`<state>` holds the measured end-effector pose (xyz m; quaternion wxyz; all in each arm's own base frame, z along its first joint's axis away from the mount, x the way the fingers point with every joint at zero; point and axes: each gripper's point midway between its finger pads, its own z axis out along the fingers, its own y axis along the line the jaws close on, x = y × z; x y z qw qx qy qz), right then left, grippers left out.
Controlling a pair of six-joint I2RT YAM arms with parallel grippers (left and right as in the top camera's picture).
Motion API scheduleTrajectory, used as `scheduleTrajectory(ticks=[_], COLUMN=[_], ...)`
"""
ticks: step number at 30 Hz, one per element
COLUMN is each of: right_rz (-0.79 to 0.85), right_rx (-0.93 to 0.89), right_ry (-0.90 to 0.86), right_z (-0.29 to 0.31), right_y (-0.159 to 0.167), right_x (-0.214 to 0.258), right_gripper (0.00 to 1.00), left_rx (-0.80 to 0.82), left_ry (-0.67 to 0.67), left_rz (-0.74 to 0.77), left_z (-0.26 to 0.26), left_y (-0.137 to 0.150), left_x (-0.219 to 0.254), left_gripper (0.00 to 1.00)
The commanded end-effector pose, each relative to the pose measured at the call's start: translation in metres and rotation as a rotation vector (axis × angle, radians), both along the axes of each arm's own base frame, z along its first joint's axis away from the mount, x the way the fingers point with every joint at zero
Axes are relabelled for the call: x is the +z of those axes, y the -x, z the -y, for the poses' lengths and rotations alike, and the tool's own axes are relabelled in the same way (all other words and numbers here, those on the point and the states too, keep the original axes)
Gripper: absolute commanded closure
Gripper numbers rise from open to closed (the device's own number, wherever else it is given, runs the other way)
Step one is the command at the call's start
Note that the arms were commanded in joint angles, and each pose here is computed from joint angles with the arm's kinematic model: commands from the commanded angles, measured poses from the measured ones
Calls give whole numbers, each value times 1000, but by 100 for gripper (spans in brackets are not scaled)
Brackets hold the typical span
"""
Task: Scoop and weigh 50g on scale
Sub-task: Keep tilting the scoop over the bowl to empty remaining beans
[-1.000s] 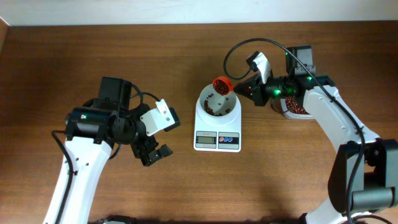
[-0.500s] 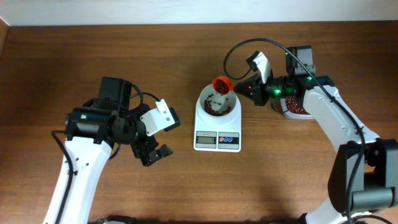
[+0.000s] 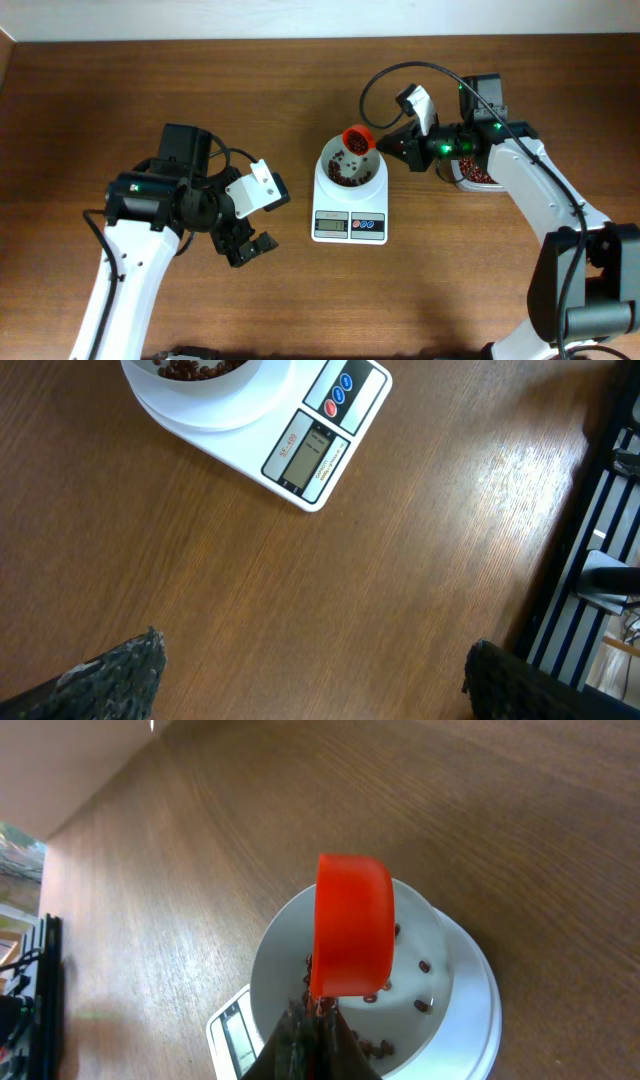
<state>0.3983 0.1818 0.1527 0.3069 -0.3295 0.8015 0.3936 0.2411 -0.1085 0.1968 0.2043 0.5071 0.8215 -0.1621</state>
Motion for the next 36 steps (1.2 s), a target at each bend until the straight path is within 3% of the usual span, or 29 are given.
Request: scheduleTrajectory(ticks=[1, 36], right_rz=[40, 60], right_rx=[22, 34], right_ry=[10, 6], right_z=[-2, -3], right_y=[-2, -3], right_x=[0, 2], right_gripper=[96, 96], left_rx=[-12, -12], left_ry=[17, 17], left_rz=[18, 18], left_z=[2, 2], left_y=[-3, -3], left_x=[6, 6], left_gripper=[1, 1])
